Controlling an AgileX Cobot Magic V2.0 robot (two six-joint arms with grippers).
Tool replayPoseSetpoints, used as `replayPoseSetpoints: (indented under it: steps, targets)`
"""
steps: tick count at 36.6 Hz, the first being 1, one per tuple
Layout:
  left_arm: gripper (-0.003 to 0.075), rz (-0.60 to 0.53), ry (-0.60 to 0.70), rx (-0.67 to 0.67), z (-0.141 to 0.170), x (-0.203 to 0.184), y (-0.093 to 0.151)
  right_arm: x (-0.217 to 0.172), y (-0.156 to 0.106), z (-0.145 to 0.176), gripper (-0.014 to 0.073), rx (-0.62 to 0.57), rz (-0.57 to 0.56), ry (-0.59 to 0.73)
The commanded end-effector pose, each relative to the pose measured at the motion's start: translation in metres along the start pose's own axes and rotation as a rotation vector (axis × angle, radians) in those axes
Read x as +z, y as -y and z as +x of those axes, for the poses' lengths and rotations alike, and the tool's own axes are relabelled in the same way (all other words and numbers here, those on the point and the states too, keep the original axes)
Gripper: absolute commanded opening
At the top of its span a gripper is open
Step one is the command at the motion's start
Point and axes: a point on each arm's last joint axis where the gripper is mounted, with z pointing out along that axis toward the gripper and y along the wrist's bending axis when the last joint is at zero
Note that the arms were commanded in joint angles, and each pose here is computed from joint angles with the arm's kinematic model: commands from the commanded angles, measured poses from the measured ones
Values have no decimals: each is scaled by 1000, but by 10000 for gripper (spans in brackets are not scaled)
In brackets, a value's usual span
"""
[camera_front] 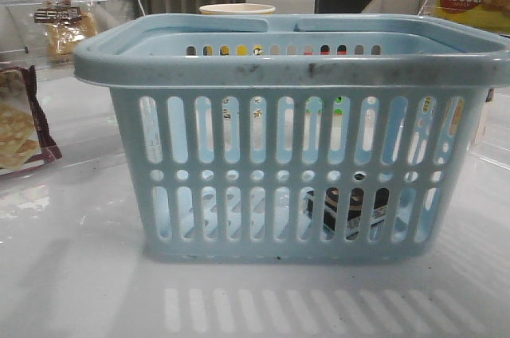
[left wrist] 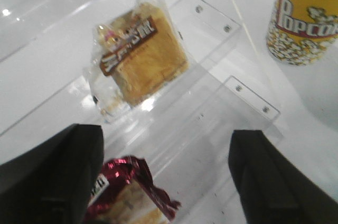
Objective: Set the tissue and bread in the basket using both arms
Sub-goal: 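Reach the left gripper to the wrapped bread cake on the shelf and grasp, then lift the bread cake with the left gripper and drop it into the basket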
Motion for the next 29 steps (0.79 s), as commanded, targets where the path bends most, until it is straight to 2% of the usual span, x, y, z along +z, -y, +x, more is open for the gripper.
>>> replayPoseSetpoints:
  steps: [1, 10, 19, 23, 29]
  targets:
    - [548, -19, 147, -24, -33, -1, -10, -6, 1, -12, 526, -16, 8, 95]
    - [548, -58, 153, -48, -48, 43, -31, -6, 1, -12, 526, -16, 8, 95]
    - [543, -61, 122, -52, -42, 76, -34, -6, 1, -12, 526, -16, 8, 95]
    - [458, -60, 109, -53, -39, 81, -34, -6, 1, -12, 526, -16, 8, 95]
    - [242, -59, 98, -55, -38, 81, -34, -6, 1, -12, 526, -16, 8, 95]
